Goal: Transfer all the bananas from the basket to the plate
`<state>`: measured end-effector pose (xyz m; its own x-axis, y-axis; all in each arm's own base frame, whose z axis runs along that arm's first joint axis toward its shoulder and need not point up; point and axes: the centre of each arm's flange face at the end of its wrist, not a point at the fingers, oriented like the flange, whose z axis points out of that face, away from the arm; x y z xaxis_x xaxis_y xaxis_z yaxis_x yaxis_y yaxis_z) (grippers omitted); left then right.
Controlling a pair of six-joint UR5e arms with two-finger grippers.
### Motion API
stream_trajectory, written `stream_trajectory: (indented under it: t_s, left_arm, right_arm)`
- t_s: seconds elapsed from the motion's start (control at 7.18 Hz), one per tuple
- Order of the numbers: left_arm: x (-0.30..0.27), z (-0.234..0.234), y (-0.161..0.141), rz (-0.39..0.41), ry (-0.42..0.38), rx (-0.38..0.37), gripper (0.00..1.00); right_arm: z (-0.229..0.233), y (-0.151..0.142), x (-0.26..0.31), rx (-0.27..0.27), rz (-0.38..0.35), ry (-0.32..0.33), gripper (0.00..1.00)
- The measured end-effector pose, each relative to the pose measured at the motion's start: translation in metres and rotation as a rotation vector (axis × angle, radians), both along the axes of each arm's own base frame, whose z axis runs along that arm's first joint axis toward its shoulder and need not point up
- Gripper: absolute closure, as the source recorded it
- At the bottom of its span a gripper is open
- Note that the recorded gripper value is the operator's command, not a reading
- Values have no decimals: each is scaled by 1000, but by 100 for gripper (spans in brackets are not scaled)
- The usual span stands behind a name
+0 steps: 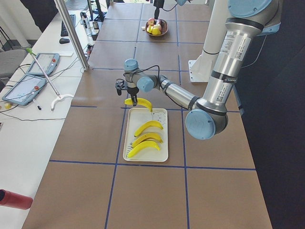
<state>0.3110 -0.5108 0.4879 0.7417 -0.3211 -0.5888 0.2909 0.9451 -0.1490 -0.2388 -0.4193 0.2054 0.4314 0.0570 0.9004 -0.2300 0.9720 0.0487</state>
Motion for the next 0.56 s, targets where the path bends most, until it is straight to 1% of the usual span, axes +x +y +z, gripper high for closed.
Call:
stream_trajectory:
  t_s: [0.14, 0.28, 0.42, 0.56]
  left_arm:
    - [-2, 10, 7, -1, -8, 20, 0]
    - [-6, 9, 13, 3, 5, 45, 0]
    - [-14, -6, 19, 10, 30, 79, 0]
    - [-32, -27, 22, 37, 45, 126, 0]
  right_arm:
    - [7, -8, 11, -1, -2, 49, 0]
    - [18, -18, 25, 9, -17, 119, 0]
    - [33, -29, 43, 26, -43, 202, 0]
    - [53, -40, 68, 54, -83, 291, 0]
